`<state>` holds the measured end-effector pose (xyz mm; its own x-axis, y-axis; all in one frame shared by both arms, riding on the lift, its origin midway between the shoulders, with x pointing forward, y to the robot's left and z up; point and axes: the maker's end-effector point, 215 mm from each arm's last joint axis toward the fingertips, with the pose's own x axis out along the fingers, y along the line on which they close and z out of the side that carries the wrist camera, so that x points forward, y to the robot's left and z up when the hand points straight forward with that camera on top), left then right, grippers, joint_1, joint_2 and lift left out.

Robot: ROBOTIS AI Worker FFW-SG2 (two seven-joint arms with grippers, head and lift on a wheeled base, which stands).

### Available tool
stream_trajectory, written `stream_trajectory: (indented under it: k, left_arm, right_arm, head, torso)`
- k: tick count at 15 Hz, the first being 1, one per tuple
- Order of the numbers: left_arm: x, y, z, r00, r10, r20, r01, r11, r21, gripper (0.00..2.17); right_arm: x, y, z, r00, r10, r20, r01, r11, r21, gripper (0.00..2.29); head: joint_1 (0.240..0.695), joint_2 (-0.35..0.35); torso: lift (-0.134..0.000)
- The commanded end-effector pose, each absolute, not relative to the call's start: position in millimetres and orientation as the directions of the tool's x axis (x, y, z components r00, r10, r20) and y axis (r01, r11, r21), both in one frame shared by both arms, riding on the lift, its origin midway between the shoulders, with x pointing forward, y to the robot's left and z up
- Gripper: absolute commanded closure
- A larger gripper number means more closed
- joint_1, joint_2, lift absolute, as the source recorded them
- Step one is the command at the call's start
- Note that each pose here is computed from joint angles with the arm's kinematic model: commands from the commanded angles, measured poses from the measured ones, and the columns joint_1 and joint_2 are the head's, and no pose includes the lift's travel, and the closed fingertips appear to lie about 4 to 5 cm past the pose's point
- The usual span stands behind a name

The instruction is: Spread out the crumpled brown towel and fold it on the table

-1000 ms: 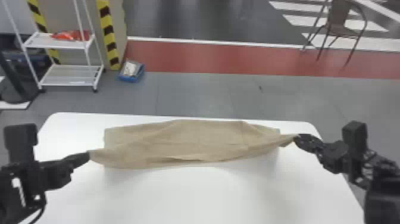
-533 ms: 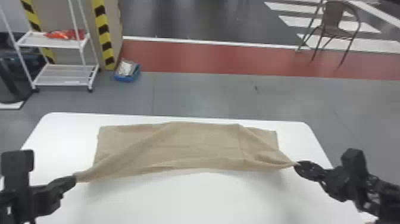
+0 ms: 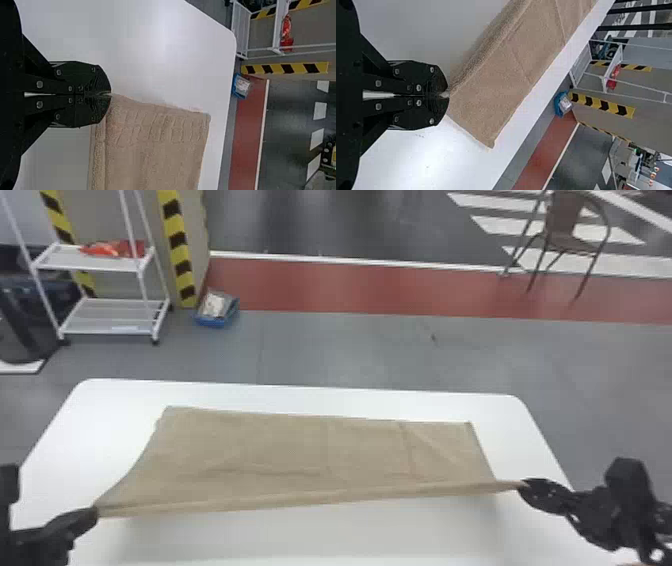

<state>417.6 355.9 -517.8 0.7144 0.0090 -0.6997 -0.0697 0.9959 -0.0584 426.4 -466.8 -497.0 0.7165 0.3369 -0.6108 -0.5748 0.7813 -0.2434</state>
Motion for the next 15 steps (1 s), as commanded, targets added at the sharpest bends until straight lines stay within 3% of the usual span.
stream_trajectory:
  k: [1,15]
  left_arm:
    - [408,358,-523,0.704,0.011,-0.710,-0.072,0.996,-0.057,1.71]
    - [344,371,-522,0.634,0.034,-0.773,-0.076,0.997,-0.018,1.71]
  right_arm:
    - [416,-466,-506,0.696,0.342,-0.632,-0.590,0.774,-0.231,1.11]
    - [348,-469,-499,0.658,0.394,-0.642,-0.611,0.777,-0.150,1.11]
  head:
    - [0.695,-0.148]
    - [0.695,-0.150]
  torso:
    - [0.000]
    - [0.000]
